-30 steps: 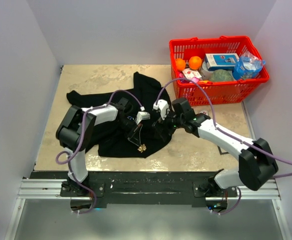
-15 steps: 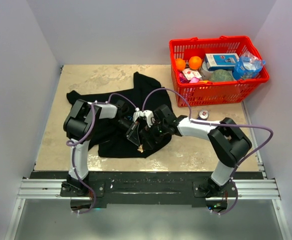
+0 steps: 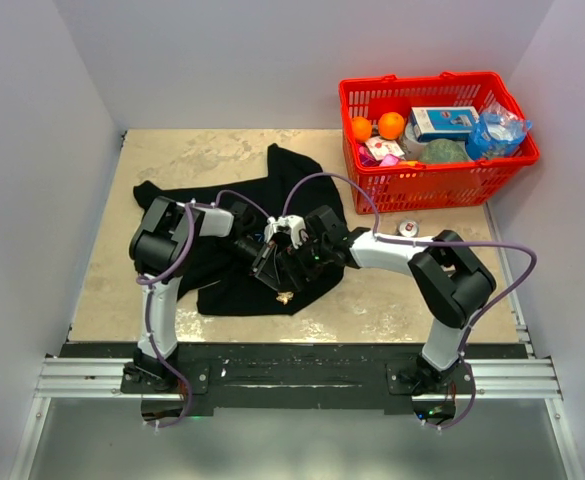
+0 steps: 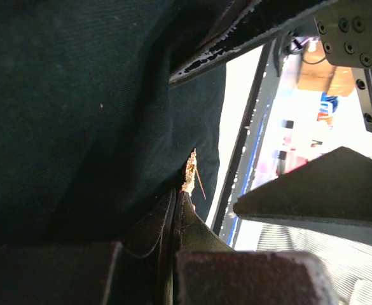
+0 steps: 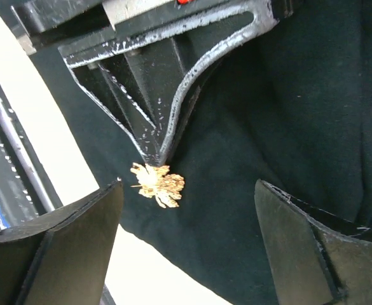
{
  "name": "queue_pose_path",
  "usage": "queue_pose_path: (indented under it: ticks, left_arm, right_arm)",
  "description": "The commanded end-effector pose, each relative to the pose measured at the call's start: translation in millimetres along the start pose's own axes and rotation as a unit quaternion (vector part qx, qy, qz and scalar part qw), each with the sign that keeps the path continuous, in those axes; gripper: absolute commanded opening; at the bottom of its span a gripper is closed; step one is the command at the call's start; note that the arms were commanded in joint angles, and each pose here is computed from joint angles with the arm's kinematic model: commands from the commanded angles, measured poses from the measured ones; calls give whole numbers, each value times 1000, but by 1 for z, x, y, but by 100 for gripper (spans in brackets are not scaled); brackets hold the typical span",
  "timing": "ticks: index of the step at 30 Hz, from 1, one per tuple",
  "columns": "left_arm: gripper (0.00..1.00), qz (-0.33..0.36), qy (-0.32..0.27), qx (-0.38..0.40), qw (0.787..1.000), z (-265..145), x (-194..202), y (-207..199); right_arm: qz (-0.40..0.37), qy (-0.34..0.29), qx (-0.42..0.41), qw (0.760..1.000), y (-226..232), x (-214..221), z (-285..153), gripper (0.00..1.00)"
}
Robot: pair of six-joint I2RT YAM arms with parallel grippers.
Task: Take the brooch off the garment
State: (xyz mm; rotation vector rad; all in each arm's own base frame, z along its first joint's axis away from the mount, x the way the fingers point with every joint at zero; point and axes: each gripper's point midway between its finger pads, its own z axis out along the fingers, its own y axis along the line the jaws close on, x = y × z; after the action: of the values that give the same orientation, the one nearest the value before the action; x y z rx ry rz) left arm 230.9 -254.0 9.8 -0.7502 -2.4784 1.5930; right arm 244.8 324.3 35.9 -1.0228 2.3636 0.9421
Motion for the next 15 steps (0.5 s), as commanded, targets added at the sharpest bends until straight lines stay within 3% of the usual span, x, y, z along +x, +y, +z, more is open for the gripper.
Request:
queue_pose_path:
  ticks: [1,5,15]
  left_arm:
    - [0,38,-3,-88,995,-3,-6,54]
    - [0,44,-4,-93,995,-5,-9,55]
    - [0,41,-5,-96,995,-8,-11,58]
  right_arm:
    - [-34,-1,26,999,-8,-10,1,84]
    - [-61,8,35,998,-11,-8,4,73]
    - [-100,28,26,994,-3,-1,12,71]
